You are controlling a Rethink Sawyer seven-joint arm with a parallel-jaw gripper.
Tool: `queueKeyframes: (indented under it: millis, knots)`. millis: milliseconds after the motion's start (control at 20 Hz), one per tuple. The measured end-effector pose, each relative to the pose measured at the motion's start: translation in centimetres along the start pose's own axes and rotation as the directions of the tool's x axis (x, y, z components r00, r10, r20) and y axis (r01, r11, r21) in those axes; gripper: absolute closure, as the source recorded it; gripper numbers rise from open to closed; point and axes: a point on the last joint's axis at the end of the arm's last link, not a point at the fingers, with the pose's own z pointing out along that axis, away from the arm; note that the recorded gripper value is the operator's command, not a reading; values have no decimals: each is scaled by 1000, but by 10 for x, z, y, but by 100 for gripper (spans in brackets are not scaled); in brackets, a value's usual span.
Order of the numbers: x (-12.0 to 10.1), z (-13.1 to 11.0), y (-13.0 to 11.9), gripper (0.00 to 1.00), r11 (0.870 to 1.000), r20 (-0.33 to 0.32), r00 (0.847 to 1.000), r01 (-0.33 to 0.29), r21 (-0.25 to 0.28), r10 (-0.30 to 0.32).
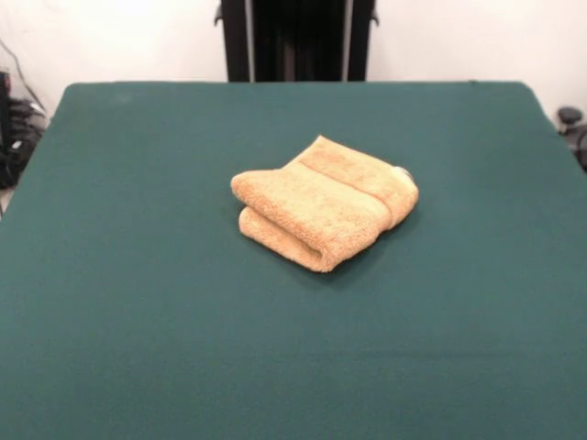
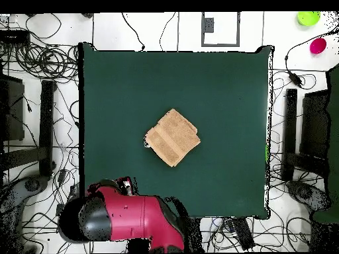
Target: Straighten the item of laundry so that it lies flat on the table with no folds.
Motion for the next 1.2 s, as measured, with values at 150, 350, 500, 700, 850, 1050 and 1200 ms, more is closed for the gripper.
queueKeyframes:
  millis: [150, 350, 500, 700, 850, 1050, 1200]
  knots:
    - [-9, 16, 2, 0, 1000, 11, 1000, -3, -2, 3]
    - [-21, 41, 7, 0, 1000, 21, 1000, -12, -7, 12]
    - [-29, 63, 9, 0, 1000, 22, 1000, -20, -10, 20]
    - [-38, 94, 13, 0, 999, 21, 999, -31, -7, 31]
    - [-42, 112, 14, 0, 999, 20, 999, -39, -4, 39]
    - [-46, 137, 7, 0, 998, 21, 998, -59, -1, 59]
    - [-45, 154, -8, 0, 996, 24, 996, -86, 4, 85]
